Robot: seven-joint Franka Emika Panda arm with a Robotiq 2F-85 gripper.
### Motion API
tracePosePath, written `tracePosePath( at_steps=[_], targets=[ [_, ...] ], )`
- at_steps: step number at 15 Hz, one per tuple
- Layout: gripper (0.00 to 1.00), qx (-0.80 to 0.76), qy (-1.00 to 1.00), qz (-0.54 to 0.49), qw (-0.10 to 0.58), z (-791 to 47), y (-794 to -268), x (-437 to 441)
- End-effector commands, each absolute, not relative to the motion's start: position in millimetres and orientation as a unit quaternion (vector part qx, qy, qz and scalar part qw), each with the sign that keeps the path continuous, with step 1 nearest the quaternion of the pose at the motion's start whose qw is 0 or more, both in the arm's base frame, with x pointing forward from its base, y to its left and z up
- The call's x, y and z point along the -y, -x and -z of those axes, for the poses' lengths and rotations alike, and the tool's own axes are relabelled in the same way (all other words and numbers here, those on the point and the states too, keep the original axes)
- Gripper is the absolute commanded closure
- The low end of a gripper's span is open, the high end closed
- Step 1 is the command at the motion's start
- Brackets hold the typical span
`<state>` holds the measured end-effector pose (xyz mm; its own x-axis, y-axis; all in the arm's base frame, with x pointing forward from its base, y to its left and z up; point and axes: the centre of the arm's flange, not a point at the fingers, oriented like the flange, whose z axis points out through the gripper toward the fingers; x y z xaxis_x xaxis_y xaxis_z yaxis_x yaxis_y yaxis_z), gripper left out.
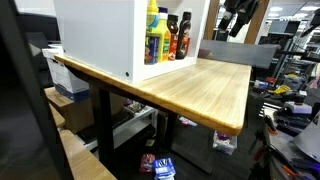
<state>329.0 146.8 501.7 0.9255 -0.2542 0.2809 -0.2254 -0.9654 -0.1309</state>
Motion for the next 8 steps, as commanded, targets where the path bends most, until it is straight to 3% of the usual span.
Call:
tracePosePath(
  at_steps=[1,8],
  targets=[
    [0.0,-0.129,0.977,0.16,0.062,-496.6,-329.4,-163.4],
    [0.0,-0.082,0.983,0.152,0.058,-495.7,-345.6,-190.8]
  ],
)
